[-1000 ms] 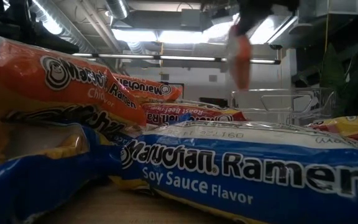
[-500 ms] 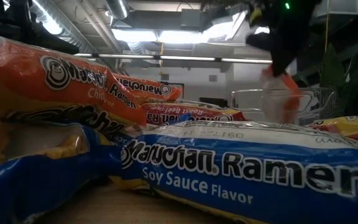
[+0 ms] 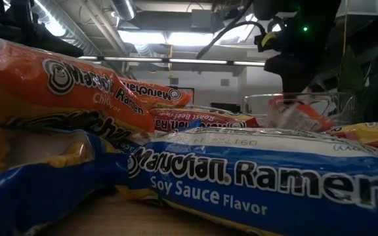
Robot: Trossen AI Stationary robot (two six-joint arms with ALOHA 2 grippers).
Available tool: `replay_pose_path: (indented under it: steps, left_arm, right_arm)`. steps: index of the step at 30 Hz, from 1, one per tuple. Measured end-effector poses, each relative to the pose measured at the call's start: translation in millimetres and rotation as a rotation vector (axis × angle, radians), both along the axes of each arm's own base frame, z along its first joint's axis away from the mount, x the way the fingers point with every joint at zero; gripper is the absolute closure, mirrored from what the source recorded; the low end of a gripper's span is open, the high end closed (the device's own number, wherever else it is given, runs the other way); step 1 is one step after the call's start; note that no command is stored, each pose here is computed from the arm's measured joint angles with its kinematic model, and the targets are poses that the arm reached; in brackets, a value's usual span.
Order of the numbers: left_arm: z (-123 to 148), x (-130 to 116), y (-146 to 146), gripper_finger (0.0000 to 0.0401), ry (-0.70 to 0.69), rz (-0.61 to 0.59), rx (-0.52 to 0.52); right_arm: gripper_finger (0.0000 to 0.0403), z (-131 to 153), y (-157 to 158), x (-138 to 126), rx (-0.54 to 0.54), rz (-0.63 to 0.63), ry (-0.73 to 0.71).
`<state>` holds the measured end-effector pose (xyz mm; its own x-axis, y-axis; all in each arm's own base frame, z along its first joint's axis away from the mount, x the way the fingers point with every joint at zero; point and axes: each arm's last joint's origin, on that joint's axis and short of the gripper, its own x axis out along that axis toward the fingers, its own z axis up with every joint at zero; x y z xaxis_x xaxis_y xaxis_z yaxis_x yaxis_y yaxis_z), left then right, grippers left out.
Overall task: Sort Maruchan noodles
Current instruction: Put the orange noodle into the right transparent bin, then put the orange noodle pack into the right transparent bin
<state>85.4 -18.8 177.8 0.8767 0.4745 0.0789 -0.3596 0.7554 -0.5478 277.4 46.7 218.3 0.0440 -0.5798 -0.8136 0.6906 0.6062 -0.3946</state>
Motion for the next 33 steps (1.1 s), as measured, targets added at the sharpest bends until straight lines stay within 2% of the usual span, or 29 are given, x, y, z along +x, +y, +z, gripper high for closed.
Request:
replay_pose_path:
  steps: [4,8,10,14,16,22,28,33]
  left_arm:
    - [0,0,0,0.0401,0.001,0.017,-0.002]
    - [0,-1,2,0.0401,0.004,0.060,-0.008]
    - [0,-1,2,0.0401,0.004,0.069,-0.009]
    - [0,-1,2,0.0401,0.006,0.064,-0.007]
    - [0,-1,2,0.0401,0.007,0.065,-0.007]
    - [-1,-1,2,0.0401,0.008,0.066,-0.006]
    - [-1,-1,2,0.0401,0.010,0.068,-0.005]
    - [-1,-1,2,0.0401,0.010,0.069,-0.005]
  right_arm:
    - [0.0202,16,1,-2,0.028,0.045,-0.029]
    - [0.0164,40,2,-3,0.113,0.064,-0.107]
    - [0.0155,47,4,-3,0.162,0.074,-0.131]
    - [0.0155,50,20,3,0.310,0.197,-0.186]
    - [0.0160,49,32,6,0.343,0.255,-0.202]
    - [0.0171,34,51,6,0.290,0.313,-0.127]
    - [0.0172,14,51,8,0.269,0.313,0.015]
    - [0.0172,-2,46,10,0.199,0.281,0.136]
